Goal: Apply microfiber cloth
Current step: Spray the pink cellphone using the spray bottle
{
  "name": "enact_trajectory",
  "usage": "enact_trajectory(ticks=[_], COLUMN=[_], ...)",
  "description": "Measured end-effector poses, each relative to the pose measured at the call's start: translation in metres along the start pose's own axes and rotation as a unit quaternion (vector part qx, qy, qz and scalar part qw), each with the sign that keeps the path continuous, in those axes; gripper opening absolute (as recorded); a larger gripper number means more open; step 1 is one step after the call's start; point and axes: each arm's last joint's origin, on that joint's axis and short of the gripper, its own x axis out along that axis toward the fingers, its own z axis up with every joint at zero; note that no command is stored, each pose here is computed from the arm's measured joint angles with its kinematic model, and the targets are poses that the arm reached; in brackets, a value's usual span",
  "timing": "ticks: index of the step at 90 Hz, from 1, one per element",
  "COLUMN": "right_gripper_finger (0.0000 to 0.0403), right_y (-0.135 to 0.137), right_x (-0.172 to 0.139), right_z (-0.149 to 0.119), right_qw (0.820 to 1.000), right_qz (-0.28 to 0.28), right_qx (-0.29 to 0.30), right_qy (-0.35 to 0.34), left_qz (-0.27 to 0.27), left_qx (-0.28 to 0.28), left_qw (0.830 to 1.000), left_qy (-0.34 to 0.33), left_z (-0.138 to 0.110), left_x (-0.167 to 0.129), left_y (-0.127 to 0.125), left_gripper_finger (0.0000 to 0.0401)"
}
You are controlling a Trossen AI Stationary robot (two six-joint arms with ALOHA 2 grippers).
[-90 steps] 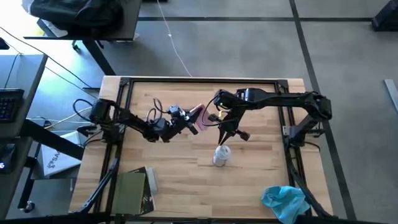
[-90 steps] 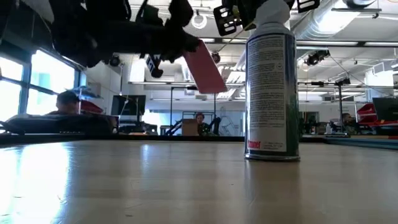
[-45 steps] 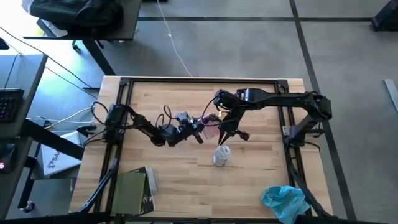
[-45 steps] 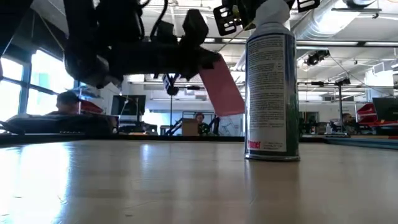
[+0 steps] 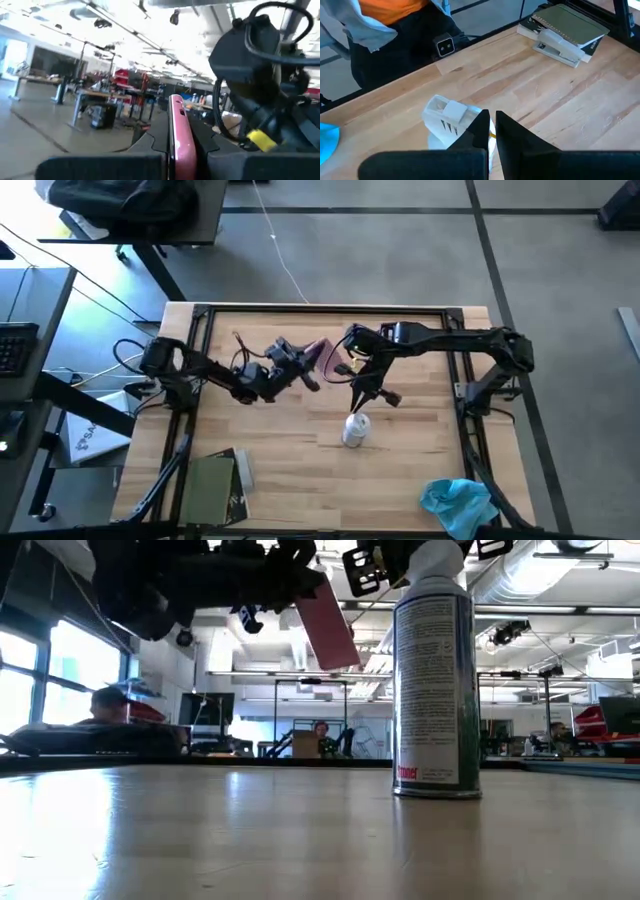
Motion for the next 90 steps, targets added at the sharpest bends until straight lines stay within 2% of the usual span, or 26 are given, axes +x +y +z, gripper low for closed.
enact_trajectory(ticks=[6, 16, 24, 32, 37, 41, 45, 53, 58, 63, 72, 82, 90], right_gripper_finger=[0.0, 0.0, 0.0, 0.0, 0.0, 0.0, 0.0, 0.0, 0.0, 0.0, 0.0, 0.0, 0.0], right_y=[-0.001, -0.001, -0.001, -0.002, -0.002, 0.0, 0.003, 0.008, 0.01, 0.01, 0.012, 0.014, 0.016], right_x=[0.0, 0.0, 0.0, -0.001, -0.002, -0.003, -0.005, -0.01, -0.011, -0.011, -0.012, -0.01, -0.01], right_z=[0.0, 0.001, 0.001, 0.004, 0.008, 0.012, 0.017, 0.025, 0.026, 0.026, 0.024, 0.021, 0.019], right_qw=[1.0, 1.0, 1.0, 1.0, 0.999, 0.999, 0.998, 0.997, 0.997, 0.997, 0.998, 0.999, 0.999], right_qz=[-0.002, -0.004, -0.006, -0.019, -0.036, -0.047, -0.059, -0.069, -0.068, -0.066, -0.059, -0.044, -0.035], right_qx=[0.003, 0.003, 0.002, 0.002, -0.005, -0.014, -0.026, -0.044, -0.046, -0.038, -0.026, -0.007, 0.005], right_qy=[0.0, -0.001, -0.002, -0.002, 0.0, 0.003, 0.003, -0.003, -0.006, -0.005, 0.0, 0.01, 0.016], left_qz=[-0.017, -0.042, -0.045, -0.039, -0.034, -0.032, -0.034, -0.042, -0.051, -0.064, -0.098, -0.113, -0.123], left_qx=[0.043, 0.188, 0.308, 0.407, 0.463, 0.511, 0.567, 0.665, 0.699, 0.716, 0.734, 0.758, 0.761], left_qw=[0.999, 0.981, 0.95, 0.911, 0.883, 0.853, 0.813, 0.723, 0.682, 0.659, 0.633, 0.596, 0.593], left_qy=[-0.008, -0.022, -0.002, 0.041, 0.074, 0.099, 0.127, 0.182, 0.209, 0.221, 0.226, 0.239, 0.233], left_z=[0.004, 0.016, 0.023, 0.025, 0.021, 0.016, 0.009, -0.011, -0.024, -0.036, -0.058, -0.078, -0.086], left_x=[0.003, 0.005, 0.006, 0.006, 0.005, 0.005, 0.004, 0.001, -0.002, -0.005, -0.017, -0.033, -0.042], left_y=[0.002, 0.002, 0.002, 0.003, 0.005, 0.007, 0.01, 0.015, 0.017, 0.017, 0.007, -0.005, -0.019], left_gripper_finger=[0.0008, 0.0008, 0.0008, 0.0008, 0.0008, 0.0008, 0.0008, 0.0008, 0.0008, 0.0008, 0.0008, 0.0008, 0.0008])
